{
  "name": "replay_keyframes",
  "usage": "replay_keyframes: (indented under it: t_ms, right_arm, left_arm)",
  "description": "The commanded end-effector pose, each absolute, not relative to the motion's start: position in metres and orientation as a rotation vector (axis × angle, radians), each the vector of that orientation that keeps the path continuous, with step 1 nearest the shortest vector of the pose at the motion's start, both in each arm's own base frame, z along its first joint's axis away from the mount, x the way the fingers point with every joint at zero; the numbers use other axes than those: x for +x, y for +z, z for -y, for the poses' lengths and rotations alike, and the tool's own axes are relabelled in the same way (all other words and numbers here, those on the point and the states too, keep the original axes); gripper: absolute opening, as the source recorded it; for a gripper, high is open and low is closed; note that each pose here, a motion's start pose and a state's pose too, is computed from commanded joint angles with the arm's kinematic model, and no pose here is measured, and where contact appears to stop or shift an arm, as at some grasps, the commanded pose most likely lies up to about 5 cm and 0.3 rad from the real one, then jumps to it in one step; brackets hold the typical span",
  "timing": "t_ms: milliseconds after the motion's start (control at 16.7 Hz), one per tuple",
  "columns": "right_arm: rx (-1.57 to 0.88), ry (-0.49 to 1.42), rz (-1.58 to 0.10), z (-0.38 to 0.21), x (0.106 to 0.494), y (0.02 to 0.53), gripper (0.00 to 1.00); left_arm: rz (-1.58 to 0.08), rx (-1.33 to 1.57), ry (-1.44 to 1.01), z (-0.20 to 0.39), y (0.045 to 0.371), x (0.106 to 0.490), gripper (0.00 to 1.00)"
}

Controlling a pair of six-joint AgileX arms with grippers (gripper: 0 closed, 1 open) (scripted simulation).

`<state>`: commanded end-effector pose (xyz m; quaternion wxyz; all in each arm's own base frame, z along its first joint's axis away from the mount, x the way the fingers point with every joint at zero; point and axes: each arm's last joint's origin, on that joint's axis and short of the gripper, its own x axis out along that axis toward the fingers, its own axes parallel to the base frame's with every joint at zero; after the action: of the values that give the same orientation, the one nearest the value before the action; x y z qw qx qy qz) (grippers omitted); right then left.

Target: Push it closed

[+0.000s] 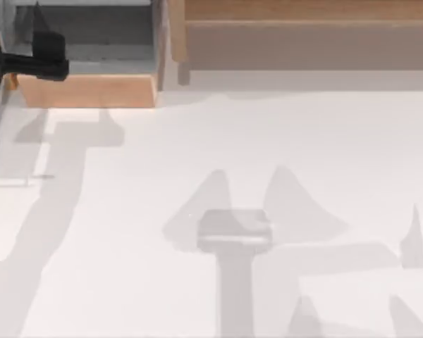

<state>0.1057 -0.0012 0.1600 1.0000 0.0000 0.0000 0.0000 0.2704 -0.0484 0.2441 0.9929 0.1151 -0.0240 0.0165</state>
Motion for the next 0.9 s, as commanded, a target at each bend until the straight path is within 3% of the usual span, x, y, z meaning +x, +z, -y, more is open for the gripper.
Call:
replay_keyframes:
  t_ms: [360, 900]
  right_arm:
    - [0.0, 0.0, 0.0, 0.001, 0.106, 0.16, 1.0]
    - [0.0, 0.0, 0.0, 0.001, 0.106, 0.16, 1.0]
  left_arm:
    - [0.117, 0.681, 0.106, -0.051, 0.214, 0.281, 1.0]
    - [0.038, 1.4, 0.138, -0.166, 0.144, 0.232, 1.0]
